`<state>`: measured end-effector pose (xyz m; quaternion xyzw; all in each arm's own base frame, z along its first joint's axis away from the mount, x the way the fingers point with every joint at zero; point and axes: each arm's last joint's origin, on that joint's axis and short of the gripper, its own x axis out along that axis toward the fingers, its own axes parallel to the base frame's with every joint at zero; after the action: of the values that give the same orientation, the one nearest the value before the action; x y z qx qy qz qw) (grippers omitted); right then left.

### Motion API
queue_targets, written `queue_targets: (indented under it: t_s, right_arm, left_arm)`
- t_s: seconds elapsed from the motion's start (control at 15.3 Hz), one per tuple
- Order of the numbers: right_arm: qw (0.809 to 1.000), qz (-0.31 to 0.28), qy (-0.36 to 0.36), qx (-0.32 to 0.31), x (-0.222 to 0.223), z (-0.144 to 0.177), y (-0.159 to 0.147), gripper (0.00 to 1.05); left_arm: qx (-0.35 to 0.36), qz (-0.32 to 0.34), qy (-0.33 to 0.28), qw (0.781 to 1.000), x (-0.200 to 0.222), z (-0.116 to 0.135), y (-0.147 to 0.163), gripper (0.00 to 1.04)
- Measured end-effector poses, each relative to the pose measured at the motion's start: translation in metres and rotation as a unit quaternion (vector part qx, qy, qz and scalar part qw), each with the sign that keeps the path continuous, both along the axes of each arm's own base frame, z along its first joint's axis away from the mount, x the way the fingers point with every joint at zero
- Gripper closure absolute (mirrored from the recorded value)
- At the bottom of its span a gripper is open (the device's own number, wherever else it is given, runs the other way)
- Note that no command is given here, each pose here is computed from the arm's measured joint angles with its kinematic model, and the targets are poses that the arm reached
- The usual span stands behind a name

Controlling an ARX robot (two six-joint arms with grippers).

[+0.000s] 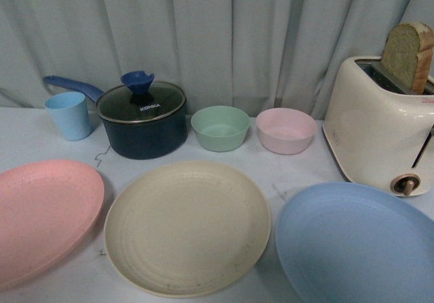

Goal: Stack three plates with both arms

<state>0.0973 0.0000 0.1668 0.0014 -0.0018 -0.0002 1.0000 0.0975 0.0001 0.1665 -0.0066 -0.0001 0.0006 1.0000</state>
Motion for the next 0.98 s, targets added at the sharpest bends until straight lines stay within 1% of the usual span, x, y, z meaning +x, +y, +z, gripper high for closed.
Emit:
queue_targets:
  t_s: [0.98]
  right_arm:
    - [1.0,0.0,0.0,0.0,0.0,0.0,0.0,0.06]
  left_arm:
    - [0.0,0.0,0.0,1.0,0.0,0.0,0.0,0.07]
